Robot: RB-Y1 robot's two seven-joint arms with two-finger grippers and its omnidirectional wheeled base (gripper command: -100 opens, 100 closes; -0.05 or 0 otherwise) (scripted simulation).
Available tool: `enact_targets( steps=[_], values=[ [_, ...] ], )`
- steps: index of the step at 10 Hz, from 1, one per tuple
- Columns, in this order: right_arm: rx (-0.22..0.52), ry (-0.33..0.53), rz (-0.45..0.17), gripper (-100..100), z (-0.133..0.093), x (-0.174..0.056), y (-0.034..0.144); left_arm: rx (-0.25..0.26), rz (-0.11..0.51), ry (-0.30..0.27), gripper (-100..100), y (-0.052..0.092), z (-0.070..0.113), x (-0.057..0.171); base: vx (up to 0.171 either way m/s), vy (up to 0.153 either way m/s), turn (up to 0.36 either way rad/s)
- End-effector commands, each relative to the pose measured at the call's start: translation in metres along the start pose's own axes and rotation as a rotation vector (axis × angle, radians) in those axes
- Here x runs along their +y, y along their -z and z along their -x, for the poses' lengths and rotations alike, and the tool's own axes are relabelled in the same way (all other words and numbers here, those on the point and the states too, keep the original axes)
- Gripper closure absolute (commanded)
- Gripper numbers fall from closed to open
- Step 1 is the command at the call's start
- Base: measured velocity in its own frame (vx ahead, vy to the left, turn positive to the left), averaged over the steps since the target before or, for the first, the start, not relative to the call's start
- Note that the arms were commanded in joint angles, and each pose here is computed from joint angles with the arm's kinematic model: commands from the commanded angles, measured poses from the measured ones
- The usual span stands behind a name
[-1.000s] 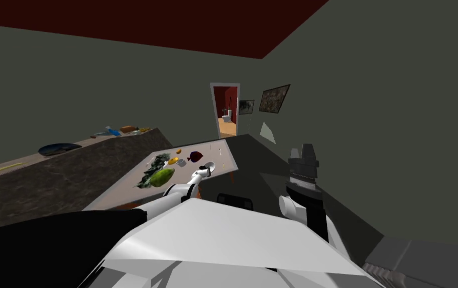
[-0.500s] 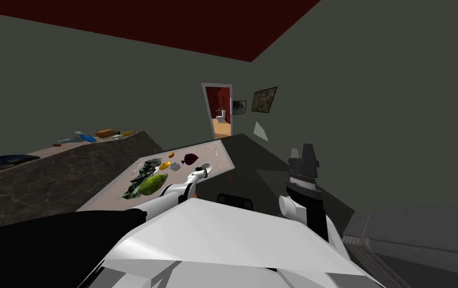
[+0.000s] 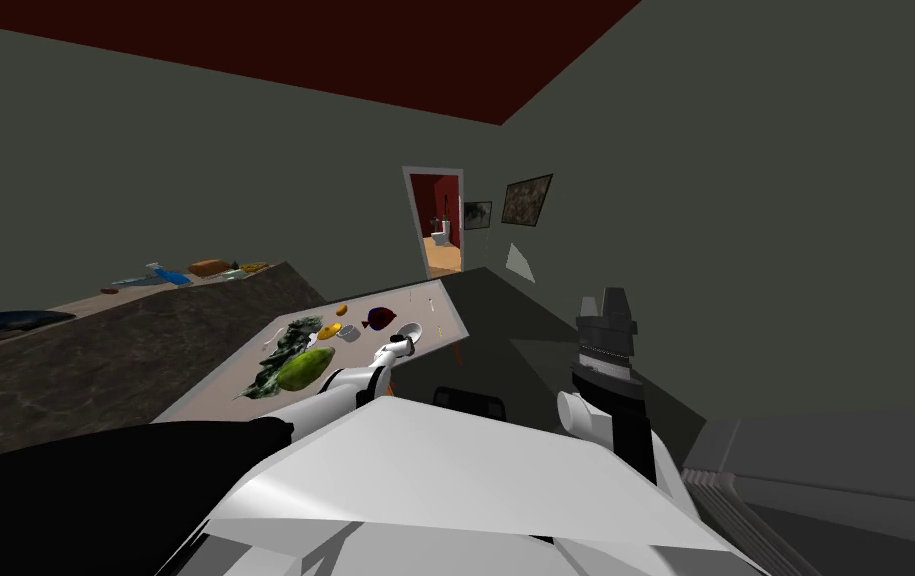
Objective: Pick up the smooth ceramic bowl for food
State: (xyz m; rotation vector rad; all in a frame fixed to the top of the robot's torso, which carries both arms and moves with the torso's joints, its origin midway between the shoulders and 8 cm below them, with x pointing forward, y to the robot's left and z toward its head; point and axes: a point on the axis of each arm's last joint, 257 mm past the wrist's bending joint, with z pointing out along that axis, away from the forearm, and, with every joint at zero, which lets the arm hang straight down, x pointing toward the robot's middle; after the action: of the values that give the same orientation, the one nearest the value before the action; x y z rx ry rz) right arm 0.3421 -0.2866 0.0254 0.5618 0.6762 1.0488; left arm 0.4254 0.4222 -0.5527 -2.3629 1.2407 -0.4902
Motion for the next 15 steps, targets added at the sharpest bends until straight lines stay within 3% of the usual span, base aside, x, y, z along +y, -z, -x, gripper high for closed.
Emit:
enact_targets(
  steps=[1,2,3,5,6,7,8,10,11,13,14,15],
  values=[
    [0.0,0.0,0.0,0,0.0,0.0,0.0,0.0,0.0,0.0,100,0.0,0.0,0.0,0.0,0.0,0.0],
    [0.0,0.0,0.0,0,0.0,0.0,0.0,0.0,0.0,0.0,0,0.0,0.0,0.0,0.0,0.0,0.0],
    [0.0,0.0,0.0,0,0.0,0.0,0.0,0.011,0.0,-0.017,100,0.001,-0.01,0.0,0.014,-0.003,0.179],
    [0.0,0.0,0.0,0,0.0,0.0,0.0,0.044,0.011,-0.073,100,0.003,-0.039,0.004,0.047,-0.011,0.336],
    [0.0,0.0,0.0,0,0.0,0.0,0.0,0.044,0.011,-0.073,100,0.003,-0.039,0.004,0.037,-0.011,0.119],
    [0.0,0.0,0.0,0,0.0,0.0,0.0,0.061,0.015,-0.101,100,0.004,-0.053,0.006,0.029,-0.002,0.2],
    [0.0,0.0,0.0,0,0.0,0.0,0.0,0.054,0.032,-0.1,100,0.003,-0.049,0.015,0.024,-0.004,0.112],
    [0.0,0.0,0.0,0,0.0,0.0,0.0,0.078,0.019,-0.129,100,0.006,-0.068,0.009,0.007,-0.001,0.105],
    [0.0,0.0,0.0,0,0.0,0.0,0.0,0.078,0.019,-0.129,100,0.006,-0.068,0.009,0.022,-0.008,0.126],
    [0.0,0.0,0.0,0,0.0,0.0,0.0,0.112,0.026,-0.184,100,0.01,-0.097,0.014,0.034,-0.008,0.291],
    [0.0,0.0,0.0,0,0.0,0.0,0.0,0.112,0.026,-0.184,100,0.01,-0.097,0.014,0.032,-0.016,0.097],
    [0.0,0.0,0.0,0,0.0,0.0,0.0,0.129,0.029,-0.211,100,0.013,-0.112,0.016,0.028,-0.009,0.17]
  ],
)
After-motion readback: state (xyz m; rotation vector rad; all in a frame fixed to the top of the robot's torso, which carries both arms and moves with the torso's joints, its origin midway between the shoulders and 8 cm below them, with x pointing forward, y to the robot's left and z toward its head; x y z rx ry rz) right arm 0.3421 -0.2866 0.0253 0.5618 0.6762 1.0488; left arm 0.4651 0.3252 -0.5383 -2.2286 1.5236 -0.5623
